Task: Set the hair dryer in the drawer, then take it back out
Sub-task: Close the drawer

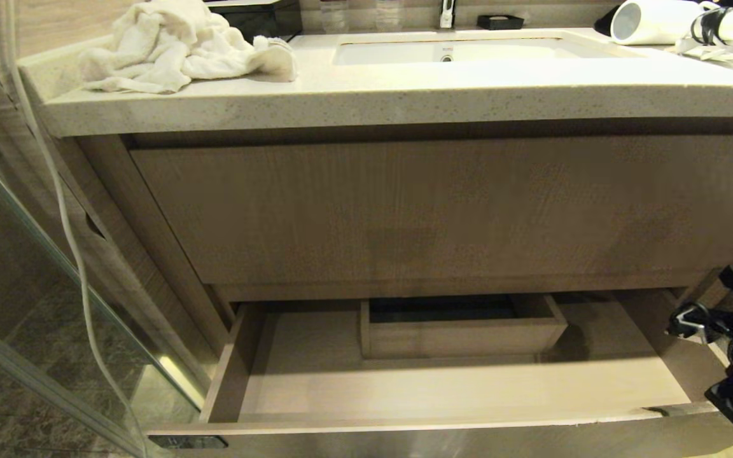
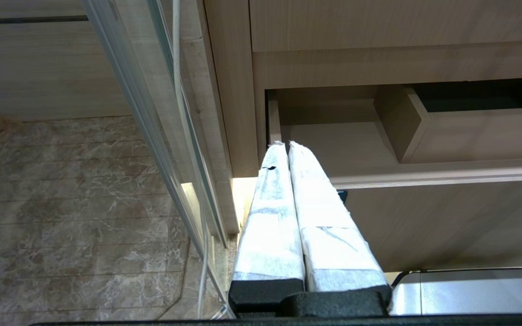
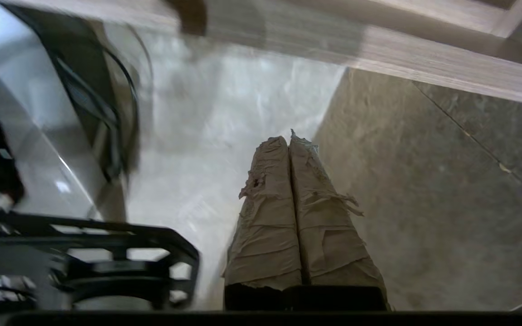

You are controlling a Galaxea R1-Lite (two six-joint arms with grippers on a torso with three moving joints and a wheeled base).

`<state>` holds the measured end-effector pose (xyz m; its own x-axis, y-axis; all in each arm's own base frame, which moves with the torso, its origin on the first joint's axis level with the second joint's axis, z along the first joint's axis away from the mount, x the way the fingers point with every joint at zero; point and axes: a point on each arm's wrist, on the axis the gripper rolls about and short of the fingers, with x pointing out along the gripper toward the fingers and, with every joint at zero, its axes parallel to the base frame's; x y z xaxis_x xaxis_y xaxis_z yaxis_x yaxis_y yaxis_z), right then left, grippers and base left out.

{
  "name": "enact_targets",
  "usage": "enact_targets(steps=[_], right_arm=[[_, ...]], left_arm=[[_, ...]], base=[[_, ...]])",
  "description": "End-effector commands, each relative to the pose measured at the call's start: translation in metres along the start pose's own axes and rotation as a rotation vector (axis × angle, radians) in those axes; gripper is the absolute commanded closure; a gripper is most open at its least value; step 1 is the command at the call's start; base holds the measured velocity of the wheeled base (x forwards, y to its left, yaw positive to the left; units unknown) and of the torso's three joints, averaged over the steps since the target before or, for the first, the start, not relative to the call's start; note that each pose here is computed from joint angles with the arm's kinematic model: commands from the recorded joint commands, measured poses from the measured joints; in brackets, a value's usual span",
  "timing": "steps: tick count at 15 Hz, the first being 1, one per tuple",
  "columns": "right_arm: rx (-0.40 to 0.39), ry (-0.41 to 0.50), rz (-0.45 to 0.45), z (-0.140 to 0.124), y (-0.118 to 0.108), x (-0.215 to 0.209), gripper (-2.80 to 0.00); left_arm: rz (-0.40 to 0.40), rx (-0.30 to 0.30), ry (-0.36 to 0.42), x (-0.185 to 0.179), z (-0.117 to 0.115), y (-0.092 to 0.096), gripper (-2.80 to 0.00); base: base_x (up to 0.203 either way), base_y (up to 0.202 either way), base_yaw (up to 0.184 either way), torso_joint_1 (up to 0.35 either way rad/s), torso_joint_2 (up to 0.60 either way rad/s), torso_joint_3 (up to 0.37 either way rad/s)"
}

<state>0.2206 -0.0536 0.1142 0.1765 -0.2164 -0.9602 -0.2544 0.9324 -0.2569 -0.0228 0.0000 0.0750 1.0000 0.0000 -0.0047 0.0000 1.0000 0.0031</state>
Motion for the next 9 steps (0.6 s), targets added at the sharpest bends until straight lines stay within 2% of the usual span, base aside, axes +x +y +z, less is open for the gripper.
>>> enact_targets(steps=[1,3,5,9], right_arm=[[-0.014,0.078,0.042,0.005,-0.003,0.023,0.00],[-0.025,0.116,0.062,0.006,-0.004,0.033,0.00],[-0.086,0.150,0.086,0.006,-0.002,0.041,0.00],[-0.096,0.147,0.090,0.018,-0.007,0.055,0.00]], left_arm=[[0.000,0.000,0.003,0.000,0.000,0.000,0.00],[0.000,0.000,0.003,0.000,0.000,0.000,0.00],[0.000,0.000,0.003,0.000,0.000,0.000,0.00],[0.000,0.000,0.003,0.000,0.000,0.000,0.00]], base=[[0.000,0.000,0.000,0.000,0.00,0.000],[0.000,0.000,0.000,0.000,0.00,0.000],[0.000,0.000,0.000,0.000,0.00,0.000],[0.000,0.000,0.000,0.000,0.00,0.000]])
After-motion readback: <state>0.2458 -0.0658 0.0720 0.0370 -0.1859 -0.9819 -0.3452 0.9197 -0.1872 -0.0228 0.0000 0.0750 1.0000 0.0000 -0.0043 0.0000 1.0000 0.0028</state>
